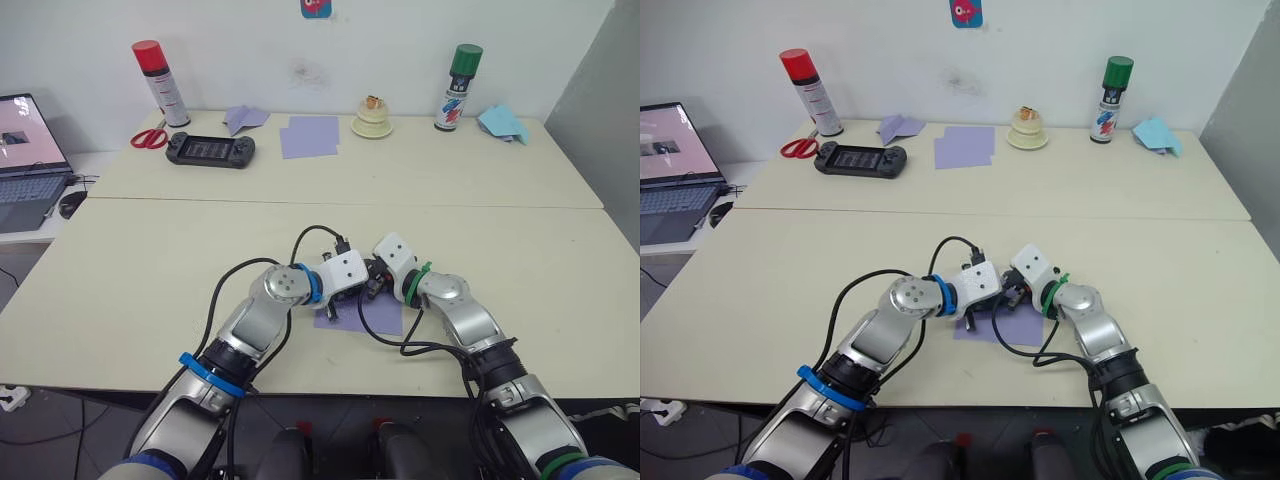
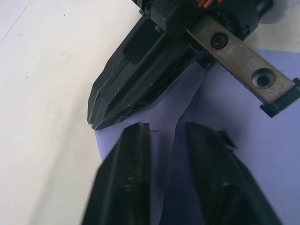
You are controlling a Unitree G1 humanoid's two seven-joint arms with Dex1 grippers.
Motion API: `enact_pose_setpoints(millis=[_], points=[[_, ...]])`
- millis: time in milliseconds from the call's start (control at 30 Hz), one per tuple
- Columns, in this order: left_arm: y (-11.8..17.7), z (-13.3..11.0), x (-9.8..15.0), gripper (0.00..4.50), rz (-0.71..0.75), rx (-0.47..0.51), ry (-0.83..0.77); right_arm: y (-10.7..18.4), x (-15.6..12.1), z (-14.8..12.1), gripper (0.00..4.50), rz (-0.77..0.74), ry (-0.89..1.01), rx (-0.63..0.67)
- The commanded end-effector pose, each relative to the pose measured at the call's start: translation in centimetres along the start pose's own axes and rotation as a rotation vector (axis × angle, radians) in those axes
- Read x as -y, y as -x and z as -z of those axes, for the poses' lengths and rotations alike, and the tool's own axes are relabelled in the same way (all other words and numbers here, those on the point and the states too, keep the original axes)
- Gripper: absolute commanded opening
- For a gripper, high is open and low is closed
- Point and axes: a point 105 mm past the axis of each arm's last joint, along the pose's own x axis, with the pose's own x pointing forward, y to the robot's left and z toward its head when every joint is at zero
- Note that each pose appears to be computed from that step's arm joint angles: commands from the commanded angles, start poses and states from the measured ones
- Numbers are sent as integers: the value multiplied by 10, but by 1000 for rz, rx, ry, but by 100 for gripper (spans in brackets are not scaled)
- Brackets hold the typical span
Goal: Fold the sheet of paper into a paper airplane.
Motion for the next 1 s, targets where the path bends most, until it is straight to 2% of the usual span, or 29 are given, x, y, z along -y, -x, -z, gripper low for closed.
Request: enact_pose_setpoints(millis=[33,67,167,267,433,500,567,667,733,800,1000], points=[[9,-18,-7,269,0,66,-5,0,2,11,0,1,2,-48],[13,-21,-9,296,10,83,10,0,1,11,0,0,2,-48],[26,-29,-13,296,66,137,80,0,0,11,0,-4,2,-48],[54,-34,-34,296,106,174,161,-1,-2,12,0,-9,2,-49],[77,-20,-75,296,-5,196,282,-1,-2,12,0,-12,2,-49],[84,-11,-95,257,-97,224,349,-1,-3,12,0,-12,2,-48],[85,-3,-101,203,-130,235,371,-1,-4,13,0,-13,2,-49],[78,0,-96,127,-122,248,381,0,-5,14,0,-14,3,-49],[74,1,-93,61,-115,247,375,0,-6,14,0,-14,3,-49],[64,-5,-85,4,-89,271,377,0,-7,14,0,-15,3,-50],[47,-15,-61,4,-8,292,387,1,-7,14,0,-14,2,-50]])
